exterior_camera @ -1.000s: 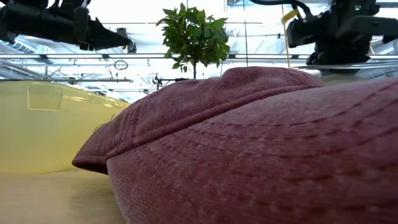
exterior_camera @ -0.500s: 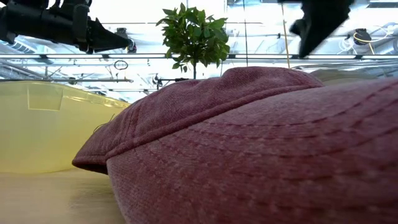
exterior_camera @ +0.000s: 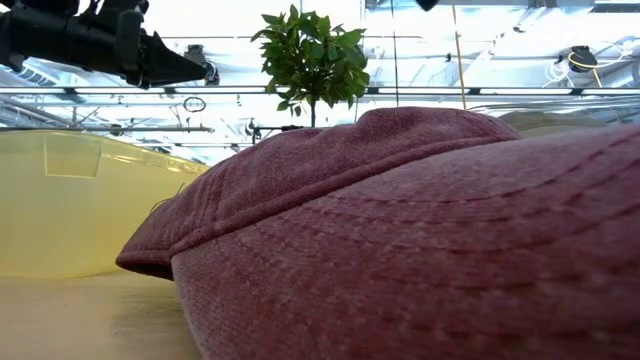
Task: Pick & Place hat
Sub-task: Put the bottom red cap into the yellow bin
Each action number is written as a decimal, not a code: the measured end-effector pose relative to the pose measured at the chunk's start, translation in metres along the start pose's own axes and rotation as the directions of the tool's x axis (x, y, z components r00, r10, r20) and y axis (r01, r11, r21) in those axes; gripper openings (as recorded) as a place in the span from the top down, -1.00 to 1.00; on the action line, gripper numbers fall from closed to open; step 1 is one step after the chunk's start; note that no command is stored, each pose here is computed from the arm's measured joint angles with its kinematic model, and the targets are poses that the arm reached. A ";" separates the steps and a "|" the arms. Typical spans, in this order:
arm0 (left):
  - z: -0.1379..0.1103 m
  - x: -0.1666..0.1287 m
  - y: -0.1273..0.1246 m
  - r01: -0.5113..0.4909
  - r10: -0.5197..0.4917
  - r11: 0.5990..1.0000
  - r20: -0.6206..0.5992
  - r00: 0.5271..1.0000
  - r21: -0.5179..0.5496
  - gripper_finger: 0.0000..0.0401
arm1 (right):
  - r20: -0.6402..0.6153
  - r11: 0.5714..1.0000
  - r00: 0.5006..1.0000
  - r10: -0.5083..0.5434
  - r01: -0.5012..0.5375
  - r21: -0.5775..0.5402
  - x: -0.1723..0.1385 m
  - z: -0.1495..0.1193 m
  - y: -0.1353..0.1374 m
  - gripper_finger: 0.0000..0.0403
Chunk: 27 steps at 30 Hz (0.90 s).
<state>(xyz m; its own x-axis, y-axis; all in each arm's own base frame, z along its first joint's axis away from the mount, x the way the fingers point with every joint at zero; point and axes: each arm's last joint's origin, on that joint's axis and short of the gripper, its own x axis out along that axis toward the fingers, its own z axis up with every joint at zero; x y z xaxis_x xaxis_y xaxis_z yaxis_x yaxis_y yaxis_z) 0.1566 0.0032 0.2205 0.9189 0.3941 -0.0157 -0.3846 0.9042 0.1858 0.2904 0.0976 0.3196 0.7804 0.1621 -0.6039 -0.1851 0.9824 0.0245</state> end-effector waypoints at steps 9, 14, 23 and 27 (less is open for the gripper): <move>-0.001 0.000 0.000 0.001 -0.001 1.000 -0.005 1.000 -0.002 0.82 | 0.013 0.998 1.000 0.028 -0.027 -0.058 0.051 -0.004 0.015 1.00; -0.001 0.000 0.000 0.007 -0.007 1.000 -0.007 1.000 -0.001 0.82 | 0.034 1.000 0.999 0.022 -0.022 -0.001 0.064 -0.004 0.013 1.00; -0.002 0.000 -0.001 0.011 -0.011 1.000 -0.017 1.000 0.007 0.82 | 0.093 0.993 0.993 0.078 -0.068 -0.100 0.032 0.006 0.015 1.00; -0.003 0.000 -0.001 0.013 -0.013 1.000 -0.025 1.000 0.015 0.82 | 0.227 0.990 0.974 -0.004 0.036 -0.139 -0.026 0.007 0.009 1.00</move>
<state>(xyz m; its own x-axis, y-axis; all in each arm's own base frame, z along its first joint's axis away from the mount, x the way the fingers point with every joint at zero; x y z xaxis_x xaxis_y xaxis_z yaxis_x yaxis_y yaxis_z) 0.1566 0.0029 0.2178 0.9213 0.3865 -0.0422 -0.3712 0.9068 0.2000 0.2726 0.1027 0.3412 0.8962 0.1753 -0.4076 -0.2381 0.9651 -0.1085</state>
